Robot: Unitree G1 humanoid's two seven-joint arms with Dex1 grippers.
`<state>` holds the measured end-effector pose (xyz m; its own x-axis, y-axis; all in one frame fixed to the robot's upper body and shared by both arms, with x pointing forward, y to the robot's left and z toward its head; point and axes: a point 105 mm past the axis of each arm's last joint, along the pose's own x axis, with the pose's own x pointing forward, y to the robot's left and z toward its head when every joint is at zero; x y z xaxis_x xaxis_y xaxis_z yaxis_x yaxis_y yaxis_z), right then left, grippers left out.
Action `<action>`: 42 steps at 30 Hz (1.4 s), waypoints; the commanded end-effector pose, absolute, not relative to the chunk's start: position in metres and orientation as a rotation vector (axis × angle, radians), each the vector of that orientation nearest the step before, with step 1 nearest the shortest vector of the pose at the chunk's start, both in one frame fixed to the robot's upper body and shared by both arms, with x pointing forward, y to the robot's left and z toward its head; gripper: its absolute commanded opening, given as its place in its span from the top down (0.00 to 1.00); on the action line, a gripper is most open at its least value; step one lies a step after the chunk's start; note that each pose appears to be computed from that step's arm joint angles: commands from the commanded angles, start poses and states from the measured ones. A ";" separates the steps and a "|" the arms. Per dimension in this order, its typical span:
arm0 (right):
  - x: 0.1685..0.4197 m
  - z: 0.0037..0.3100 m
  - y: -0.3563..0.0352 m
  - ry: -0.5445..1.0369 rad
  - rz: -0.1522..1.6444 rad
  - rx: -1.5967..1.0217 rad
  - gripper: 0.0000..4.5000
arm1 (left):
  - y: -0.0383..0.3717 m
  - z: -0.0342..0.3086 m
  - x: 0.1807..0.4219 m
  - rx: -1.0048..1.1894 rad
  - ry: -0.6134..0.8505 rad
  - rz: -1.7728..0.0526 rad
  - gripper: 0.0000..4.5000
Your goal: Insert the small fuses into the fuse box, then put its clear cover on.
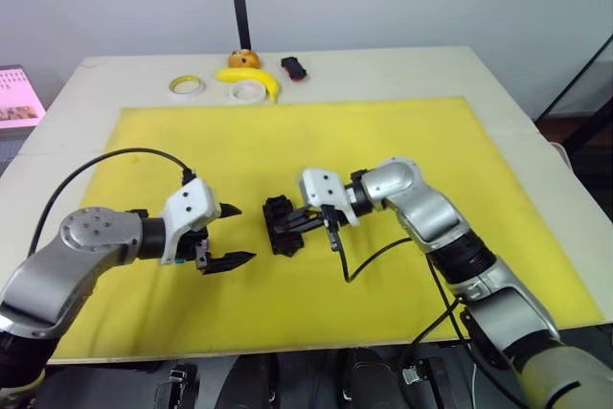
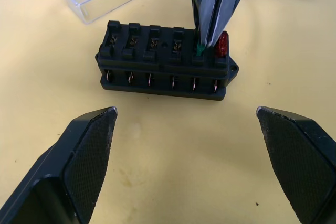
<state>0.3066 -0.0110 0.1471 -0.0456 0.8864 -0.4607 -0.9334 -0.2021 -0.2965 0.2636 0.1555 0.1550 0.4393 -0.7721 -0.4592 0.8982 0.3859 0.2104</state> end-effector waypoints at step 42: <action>0.320 0.236 -0.185 0.136 1.159 -0.732 0.01 | 0.298 0.194 0.215 0.355 0.493 -0.743 0.00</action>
<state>0.3217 -0.1831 0.2217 0.4018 0.7734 -0.4903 -0.8885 0.1996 -0.4132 0.2154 0.2935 0.1835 0.6095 -0.5708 -0.5501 0.7181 0.6915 0.0781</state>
